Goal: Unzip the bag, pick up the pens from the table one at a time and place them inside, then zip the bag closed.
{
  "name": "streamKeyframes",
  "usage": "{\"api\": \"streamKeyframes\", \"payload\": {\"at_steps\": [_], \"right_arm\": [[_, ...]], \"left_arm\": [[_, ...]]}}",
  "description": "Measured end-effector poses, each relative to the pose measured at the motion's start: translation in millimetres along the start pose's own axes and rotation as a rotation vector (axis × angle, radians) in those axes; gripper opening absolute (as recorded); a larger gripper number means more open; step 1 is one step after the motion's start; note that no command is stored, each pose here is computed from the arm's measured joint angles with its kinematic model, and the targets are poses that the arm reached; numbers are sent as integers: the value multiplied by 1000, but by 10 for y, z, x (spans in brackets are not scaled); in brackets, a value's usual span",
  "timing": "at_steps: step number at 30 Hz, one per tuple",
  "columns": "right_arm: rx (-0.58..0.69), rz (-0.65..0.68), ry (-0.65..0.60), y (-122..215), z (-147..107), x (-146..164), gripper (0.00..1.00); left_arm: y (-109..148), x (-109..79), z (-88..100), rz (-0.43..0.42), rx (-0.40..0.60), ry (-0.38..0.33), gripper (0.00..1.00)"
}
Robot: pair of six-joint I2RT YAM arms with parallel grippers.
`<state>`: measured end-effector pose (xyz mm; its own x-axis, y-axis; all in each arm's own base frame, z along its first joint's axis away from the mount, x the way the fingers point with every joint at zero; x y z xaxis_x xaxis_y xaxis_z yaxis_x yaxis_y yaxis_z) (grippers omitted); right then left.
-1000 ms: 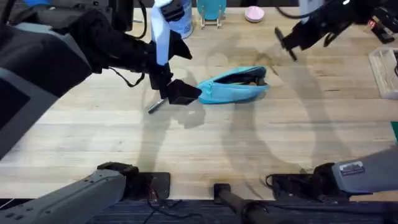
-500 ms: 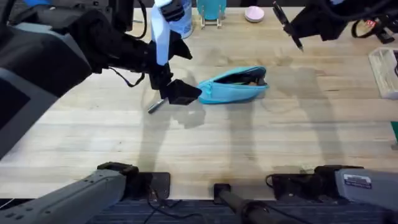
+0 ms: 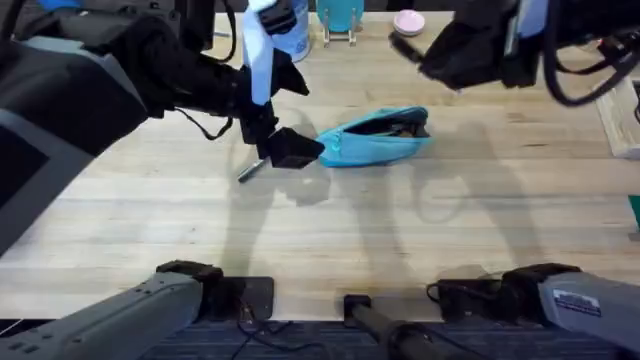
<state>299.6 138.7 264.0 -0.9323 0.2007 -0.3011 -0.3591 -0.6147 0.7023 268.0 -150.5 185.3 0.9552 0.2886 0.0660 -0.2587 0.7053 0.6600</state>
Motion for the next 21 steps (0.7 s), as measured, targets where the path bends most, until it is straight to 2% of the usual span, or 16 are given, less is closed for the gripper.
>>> {"api": "streamKeyframes", "payload": {"at_steps": [5, 10, 15, 21], "right_arm": [[13, 63, 133, -126, 77, 195, 31], [55, 120, 211, -278, -76, 356, 31], [83, 158, 224, -424, -205, 360, 31], [120, 251, 180, -700, -413, 390, 31]], "left_arm": [[0, 0, 0, 0, 0, 0, 993], [0, 0, 0, 0, 0, 0, 993], [0, 0, 0, 0, 0, 0, 993], [0, 0, 0, 0, 0, 0, 993]]}}
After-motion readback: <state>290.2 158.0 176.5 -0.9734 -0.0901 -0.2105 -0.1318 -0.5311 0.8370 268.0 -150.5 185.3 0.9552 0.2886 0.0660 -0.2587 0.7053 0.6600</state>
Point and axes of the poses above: each hand's point on the last joint's axis, 136 mm out from that joint toward the fingers, its own y axis back along the fingers, its own x axis along the line the jaws close on, z = x × y, the point moved 1 cm from there along y, back along the fingers, and after that the axes turned 1 degree about y, right-handed, at the moved point
